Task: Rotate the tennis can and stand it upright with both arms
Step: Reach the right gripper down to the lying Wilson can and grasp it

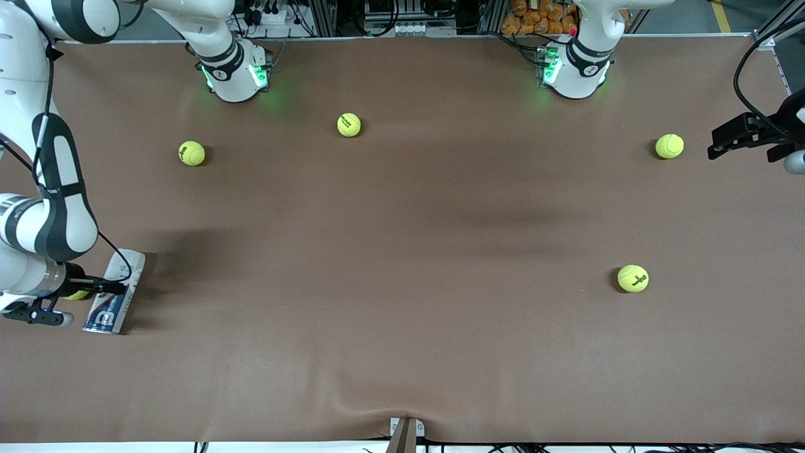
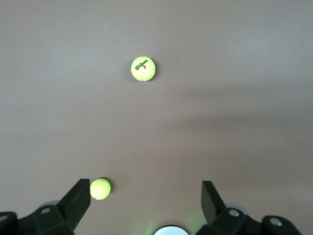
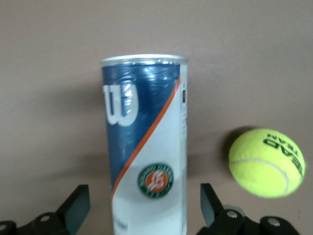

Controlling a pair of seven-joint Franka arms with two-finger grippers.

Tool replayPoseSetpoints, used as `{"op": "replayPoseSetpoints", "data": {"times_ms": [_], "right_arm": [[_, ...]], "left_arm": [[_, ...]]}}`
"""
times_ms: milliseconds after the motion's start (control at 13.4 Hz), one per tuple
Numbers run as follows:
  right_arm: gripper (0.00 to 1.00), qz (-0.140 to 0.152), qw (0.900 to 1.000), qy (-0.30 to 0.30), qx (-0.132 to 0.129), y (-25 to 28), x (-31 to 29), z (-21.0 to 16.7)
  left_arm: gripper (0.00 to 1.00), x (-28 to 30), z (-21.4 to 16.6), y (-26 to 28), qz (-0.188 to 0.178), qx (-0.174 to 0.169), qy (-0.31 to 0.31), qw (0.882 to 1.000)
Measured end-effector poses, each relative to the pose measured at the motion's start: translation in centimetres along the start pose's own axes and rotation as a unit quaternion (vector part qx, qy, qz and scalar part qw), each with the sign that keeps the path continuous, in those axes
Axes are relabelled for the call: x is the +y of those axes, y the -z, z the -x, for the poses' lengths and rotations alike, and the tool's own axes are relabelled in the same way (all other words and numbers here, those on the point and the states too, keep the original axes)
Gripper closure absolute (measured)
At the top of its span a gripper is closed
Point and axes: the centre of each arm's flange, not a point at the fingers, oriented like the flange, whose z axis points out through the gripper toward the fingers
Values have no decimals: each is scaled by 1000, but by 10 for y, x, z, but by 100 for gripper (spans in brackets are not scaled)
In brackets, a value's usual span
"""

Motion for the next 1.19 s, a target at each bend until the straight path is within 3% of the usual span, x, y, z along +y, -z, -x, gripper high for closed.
{"op": "replayPoseSetpoints", "data": {"times_ms": [1045,1194], "right_arm": [[0,-1,1000,-3,0,-34,6,0],[13,-1,1000,-3,0,-35,6,0]], "left_arm": [[0,-1,-1,-2,0,-2,1,1000],[0,-1,-1,-2,0,-2,1,1000]]}}
